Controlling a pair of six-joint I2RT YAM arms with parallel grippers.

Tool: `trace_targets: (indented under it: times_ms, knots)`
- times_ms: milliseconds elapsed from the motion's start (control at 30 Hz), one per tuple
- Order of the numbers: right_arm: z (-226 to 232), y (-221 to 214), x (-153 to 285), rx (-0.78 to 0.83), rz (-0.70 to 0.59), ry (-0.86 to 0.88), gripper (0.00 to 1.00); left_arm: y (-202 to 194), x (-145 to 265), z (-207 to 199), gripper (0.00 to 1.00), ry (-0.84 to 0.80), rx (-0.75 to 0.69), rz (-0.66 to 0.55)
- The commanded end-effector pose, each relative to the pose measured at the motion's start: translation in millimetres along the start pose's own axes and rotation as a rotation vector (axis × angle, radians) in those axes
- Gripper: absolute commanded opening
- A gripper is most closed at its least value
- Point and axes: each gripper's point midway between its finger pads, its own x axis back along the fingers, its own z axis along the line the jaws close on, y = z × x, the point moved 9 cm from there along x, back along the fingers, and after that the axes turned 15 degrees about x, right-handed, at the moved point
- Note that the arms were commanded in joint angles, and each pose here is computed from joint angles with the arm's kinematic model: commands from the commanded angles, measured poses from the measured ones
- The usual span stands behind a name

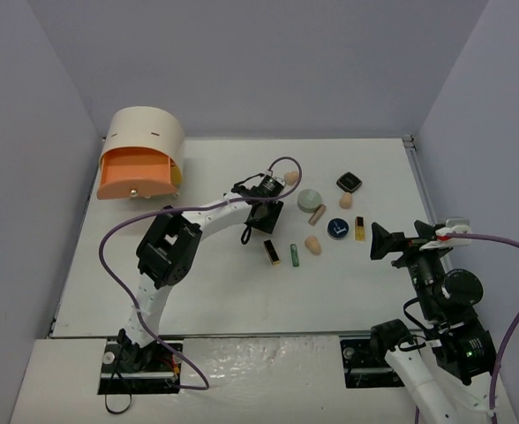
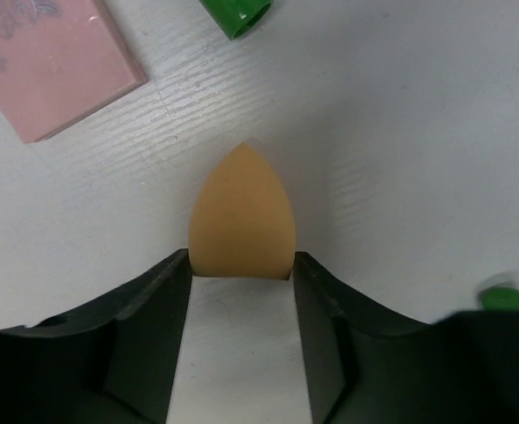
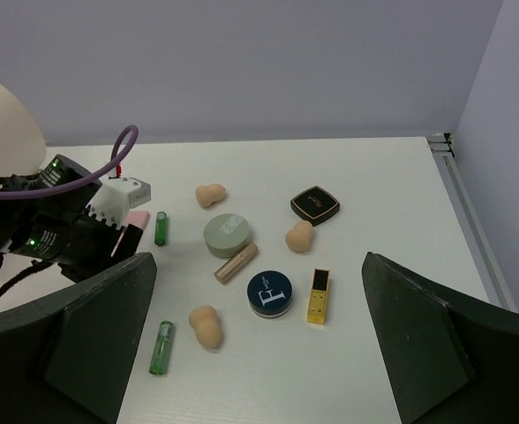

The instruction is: Organize the makeup

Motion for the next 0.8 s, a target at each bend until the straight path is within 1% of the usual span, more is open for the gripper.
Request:
trace_targets:
  times_ms: [0,100,200,300,467,567,667,767]
  knots:
    - [0.7,11.0,-1.4,-0.009,-0.070,0.013,1.00,33.4,32.1,-10.7,0.25,-0.035,0.010,-0.140]
    - [1.1,10.9,-0.8,-0.010,-0.073,0.018,1.00,37.0,44.5,-9.2,0.08,-0.034,0.008,-0.166]
    - [1.5,10.5,-1.0,-0.009,-0.071,0.022,1.00,42.1,63.1,-7.2,0.00,-0.035,0.005,-0.200]
    - [1.9,10.1,-1.2,-0.009,-0.070,0.025,1.00,47.8,91.3,-4.5,0.00,-0.042,0.007,-0.240]
    - [1.0,11.6,0.0,-0.010,-0.076,0.019,1.00,60.6,173.1,13.9,0.00,-0.027,0.023,-0.371]
    - [1.2,11.7,-0.1,-0.010,-0.075,0.022,1.00,64.5,216.0,40.1,0.00,0.021,0.070,-0.421]
    - [1.2,12.1,0.3,-0.010,-0.077,0.022,1.00,69.7,244.8,76.0,0.00,0.080,0.155,-0.454]
    - [1.2,12.1,0.6,-0.010,-0.079,0.024,1.00,66.5,273.9,116.4,0.00,0.135,0.242,-0.470]
